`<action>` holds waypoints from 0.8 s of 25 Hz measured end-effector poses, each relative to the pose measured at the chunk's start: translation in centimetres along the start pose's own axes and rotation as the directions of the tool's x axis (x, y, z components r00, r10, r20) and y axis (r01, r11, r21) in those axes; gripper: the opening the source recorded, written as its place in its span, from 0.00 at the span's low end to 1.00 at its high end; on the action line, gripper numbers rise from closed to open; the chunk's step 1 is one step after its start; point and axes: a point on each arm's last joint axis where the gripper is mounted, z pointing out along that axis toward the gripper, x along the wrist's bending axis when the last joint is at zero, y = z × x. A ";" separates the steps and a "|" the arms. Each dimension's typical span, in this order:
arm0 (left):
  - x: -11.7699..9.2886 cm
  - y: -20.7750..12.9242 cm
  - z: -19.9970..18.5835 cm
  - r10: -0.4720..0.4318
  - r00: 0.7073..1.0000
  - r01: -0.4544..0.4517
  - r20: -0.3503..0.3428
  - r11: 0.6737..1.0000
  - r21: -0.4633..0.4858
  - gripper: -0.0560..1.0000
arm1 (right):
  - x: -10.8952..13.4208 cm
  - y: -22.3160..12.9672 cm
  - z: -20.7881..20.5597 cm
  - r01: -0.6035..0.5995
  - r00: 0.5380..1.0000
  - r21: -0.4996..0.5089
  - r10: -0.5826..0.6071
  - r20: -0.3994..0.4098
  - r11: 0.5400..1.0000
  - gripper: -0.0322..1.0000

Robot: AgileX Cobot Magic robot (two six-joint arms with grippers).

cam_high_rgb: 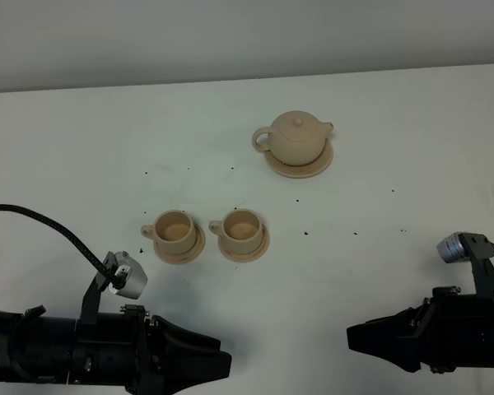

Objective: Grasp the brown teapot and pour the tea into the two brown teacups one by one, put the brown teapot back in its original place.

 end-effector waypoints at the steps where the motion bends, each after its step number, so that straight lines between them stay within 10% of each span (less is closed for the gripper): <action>1: 0.0 0.0 0.0 0.000 1.000 0.000 0.000 1.000 0.000 0.48 | 0.0 0.0 0.0 0.000 1.000 0.000 0.000 0.000 1.000 0.46; 20: 0.0 0.1 0.0 -0.010 1.000 0.010 -0.004 1.000 -0.013 0.48 | 0.0 0.0 0.0 0.008 1.000 0.000 -0.008 0.000 1.000 0.46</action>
